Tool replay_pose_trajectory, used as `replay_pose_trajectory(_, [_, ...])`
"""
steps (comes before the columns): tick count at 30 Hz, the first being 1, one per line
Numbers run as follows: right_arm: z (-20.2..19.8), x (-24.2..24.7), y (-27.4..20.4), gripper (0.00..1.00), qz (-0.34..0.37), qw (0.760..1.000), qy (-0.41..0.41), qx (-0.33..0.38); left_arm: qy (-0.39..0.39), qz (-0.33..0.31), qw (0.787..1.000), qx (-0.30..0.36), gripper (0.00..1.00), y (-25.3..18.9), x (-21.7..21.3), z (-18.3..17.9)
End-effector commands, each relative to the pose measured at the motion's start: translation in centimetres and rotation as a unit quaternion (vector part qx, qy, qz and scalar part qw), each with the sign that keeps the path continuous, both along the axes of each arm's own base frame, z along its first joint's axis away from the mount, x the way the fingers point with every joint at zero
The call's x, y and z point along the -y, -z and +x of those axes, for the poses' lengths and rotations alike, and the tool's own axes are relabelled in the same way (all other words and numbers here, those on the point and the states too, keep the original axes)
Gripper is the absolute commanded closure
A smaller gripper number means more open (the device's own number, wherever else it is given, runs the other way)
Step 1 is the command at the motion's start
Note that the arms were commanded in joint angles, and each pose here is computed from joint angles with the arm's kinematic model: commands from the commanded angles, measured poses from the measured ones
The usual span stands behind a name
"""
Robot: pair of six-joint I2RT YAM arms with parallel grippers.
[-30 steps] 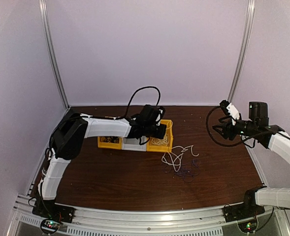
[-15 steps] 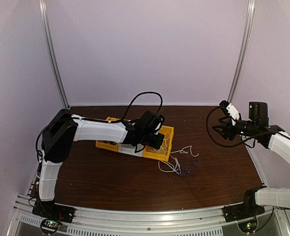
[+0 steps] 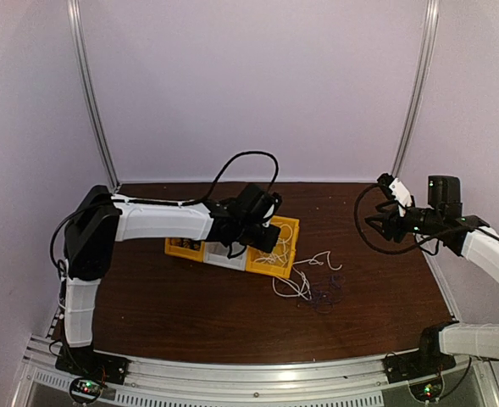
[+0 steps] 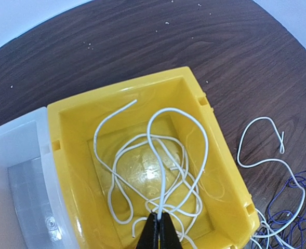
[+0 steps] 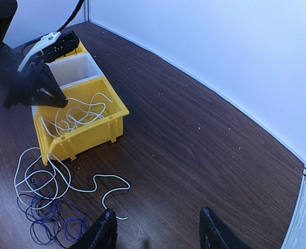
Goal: Untangle the cables
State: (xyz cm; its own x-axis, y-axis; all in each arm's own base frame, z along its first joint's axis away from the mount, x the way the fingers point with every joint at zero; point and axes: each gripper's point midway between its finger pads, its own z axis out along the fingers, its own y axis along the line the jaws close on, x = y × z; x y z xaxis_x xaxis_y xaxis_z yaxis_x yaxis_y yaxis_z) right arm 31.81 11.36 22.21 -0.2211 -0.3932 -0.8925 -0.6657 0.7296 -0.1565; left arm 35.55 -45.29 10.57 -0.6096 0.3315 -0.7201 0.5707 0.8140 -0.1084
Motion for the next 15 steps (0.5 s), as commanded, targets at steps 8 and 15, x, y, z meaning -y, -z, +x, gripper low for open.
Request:
replay_pose_trajectory(8, [-0.5,0.0,0.7,0.46,0.001,1.000,-0.007,-0.013,0.018,0.012,1.000,-0.009,1.00,1.5,1.2,0.0])
replay_pose_trajectory(15, [-0.5,0.0,0.7,0.46,0.002,1.000,-0.007,-0.012,0.018,0.022,1.000,-0.006,1.00,1.9,1.7,0.5])
